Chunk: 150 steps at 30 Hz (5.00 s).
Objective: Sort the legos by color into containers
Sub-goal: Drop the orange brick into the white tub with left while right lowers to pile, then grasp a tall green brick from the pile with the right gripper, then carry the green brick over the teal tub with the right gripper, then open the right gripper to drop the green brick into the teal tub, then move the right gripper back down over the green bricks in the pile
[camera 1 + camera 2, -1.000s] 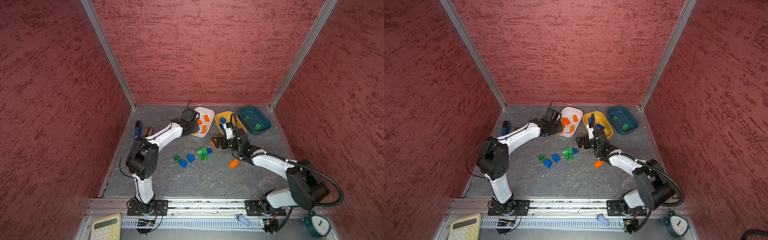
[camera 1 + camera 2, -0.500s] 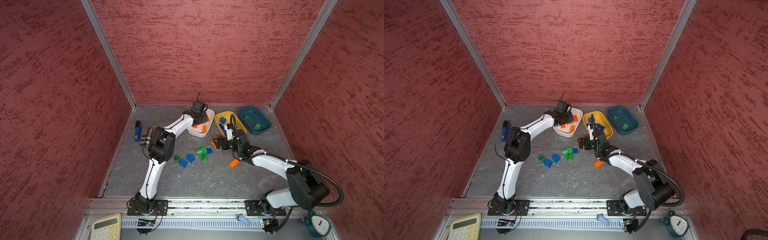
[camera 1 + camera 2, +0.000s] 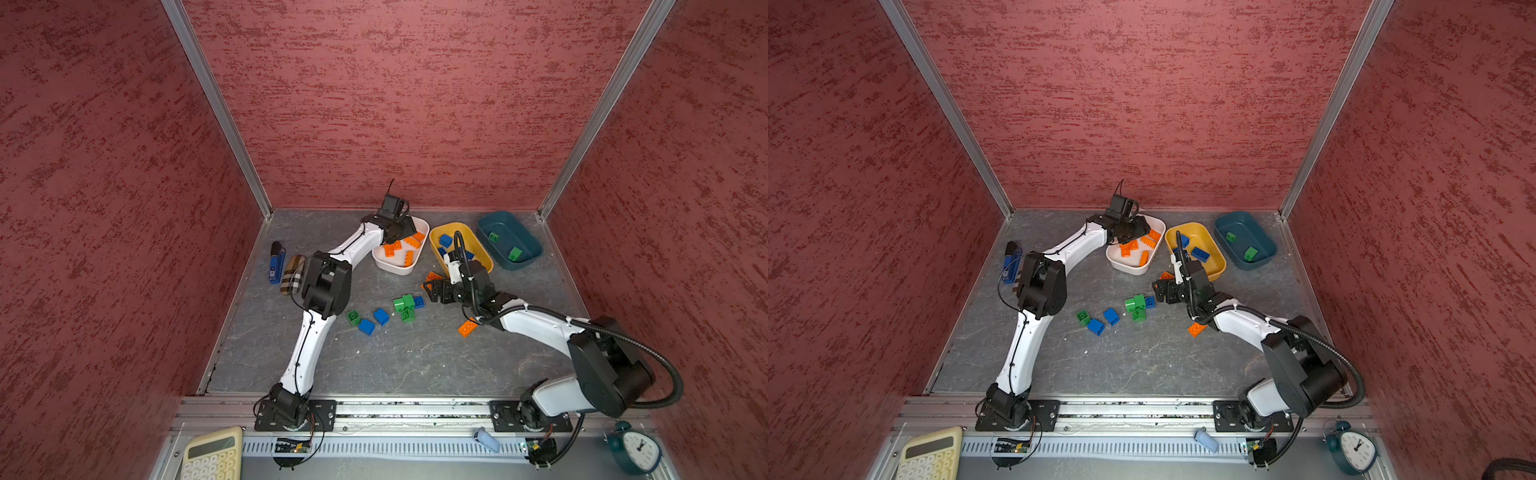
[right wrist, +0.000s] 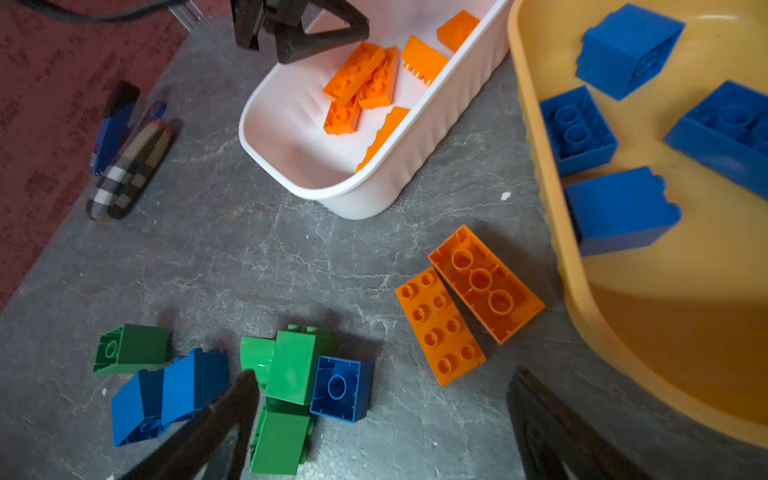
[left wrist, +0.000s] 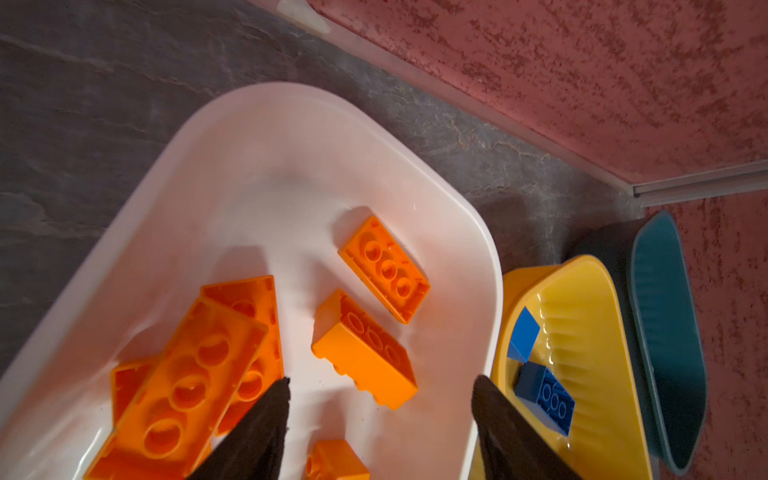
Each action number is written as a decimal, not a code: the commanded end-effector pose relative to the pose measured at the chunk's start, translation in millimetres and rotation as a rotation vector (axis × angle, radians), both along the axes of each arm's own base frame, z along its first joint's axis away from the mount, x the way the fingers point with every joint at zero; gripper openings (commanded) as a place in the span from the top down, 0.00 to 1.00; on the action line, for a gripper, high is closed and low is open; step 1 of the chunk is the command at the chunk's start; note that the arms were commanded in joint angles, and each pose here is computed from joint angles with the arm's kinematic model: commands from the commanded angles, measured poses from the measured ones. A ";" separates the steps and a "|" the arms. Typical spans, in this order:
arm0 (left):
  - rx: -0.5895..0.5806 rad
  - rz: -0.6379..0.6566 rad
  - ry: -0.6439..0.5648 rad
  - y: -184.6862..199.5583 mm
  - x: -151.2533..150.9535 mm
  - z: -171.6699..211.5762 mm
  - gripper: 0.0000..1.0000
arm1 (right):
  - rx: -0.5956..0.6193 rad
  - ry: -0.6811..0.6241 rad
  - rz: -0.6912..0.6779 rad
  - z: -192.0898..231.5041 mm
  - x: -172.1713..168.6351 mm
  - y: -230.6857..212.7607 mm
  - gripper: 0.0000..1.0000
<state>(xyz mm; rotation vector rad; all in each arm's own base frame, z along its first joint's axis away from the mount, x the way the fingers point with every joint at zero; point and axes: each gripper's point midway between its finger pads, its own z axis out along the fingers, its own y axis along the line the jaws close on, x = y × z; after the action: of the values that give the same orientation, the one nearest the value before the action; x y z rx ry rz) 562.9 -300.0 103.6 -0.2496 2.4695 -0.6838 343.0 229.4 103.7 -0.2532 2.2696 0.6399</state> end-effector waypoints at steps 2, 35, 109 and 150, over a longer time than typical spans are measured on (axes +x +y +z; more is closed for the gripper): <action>-0.057 -0.028 -0.056 -1.6 -14.7 48.1 0.19 | -0.019 0.030 0.122 -6.5 -10.2 27.2 0.13; -0.065 0.150 -0.019 93.0 -78.1 48.8 0.01 | -0.348 0.156 0.092 -63.1 -9.4 57.4 0.57; 0.071 -0.137 -0.398 46.5 -172.5 115.2 0.01 | -0.161 0.080 -0.607 0.1 195.5 -293.3 0.68; -0.002 0.106 -0.271 96.0 -149.8 84.8 0.00 | -0.151 0.005 0.552 -9.2 -63.7 43.9 0.32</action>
<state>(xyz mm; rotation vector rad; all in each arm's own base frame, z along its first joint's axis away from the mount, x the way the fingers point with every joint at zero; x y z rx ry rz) 413.2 -208.3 193.2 -0.2316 2.1788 -0.6396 297.0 255.2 103.3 -0.6845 2.3245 0.7599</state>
